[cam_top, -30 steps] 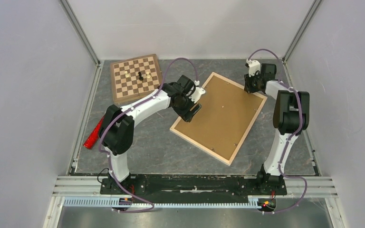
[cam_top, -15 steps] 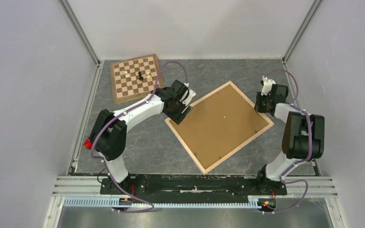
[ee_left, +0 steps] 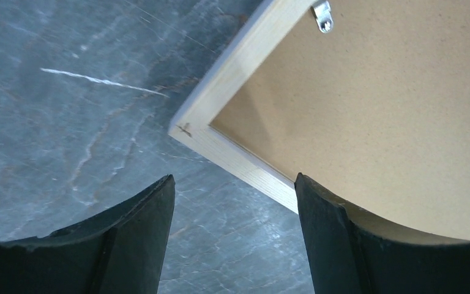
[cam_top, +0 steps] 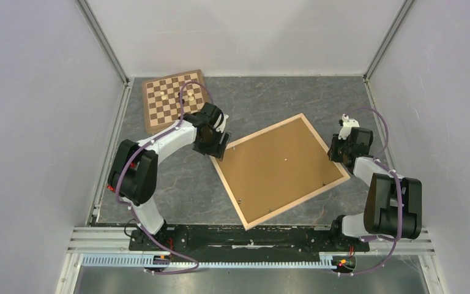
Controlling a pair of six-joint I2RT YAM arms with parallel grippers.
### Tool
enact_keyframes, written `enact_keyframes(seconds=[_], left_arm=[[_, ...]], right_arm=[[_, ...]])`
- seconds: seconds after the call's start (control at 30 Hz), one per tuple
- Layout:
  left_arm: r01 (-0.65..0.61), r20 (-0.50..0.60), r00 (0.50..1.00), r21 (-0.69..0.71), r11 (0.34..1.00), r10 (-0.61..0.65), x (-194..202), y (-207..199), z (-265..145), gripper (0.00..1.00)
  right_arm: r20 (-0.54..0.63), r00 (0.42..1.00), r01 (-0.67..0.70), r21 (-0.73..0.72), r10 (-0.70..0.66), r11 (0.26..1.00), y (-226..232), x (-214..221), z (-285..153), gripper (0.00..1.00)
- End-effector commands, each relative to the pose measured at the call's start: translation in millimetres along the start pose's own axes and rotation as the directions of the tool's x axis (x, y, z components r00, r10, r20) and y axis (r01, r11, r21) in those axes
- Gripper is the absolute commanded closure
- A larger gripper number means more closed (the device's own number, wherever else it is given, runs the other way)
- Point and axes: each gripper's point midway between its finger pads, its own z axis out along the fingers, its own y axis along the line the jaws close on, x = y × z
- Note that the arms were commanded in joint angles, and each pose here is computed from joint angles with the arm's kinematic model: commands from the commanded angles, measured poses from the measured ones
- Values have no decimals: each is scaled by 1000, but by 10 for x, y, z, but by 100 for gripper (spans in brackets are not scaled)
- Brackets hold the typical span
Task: Put the photo into the frame
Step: Adjust the photo frame at the center of the board.
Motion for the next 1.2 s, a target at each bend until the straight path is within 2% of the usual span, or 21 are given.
enact_keyframes(seconds=[0.0, 0.37, 0.87, 1.17], left_arm=[[122, -26, 992, 94, 988, -121, 51, -172, 15, 22], [176, -80, 983, 121, 977, -167, 236, -152, 145, 29], [206, -105, 976, 139, 969, -193, 186, -91, 383, 54], [110, -62, 993, 119, 987, -103, 4, 58, 415, 65]], right_arm=[[40, 999, -31, -19, 31, 999, 54, -85, -19, 90], [62, 998, -9, -21, 10, 1000, 63, -153, -53, 88], [85, 996, 39, -35, -36, 999, 114, -178, -120, 84], [68, 994, 91, -48, -88, 995, 134, -112, -190, 79]])
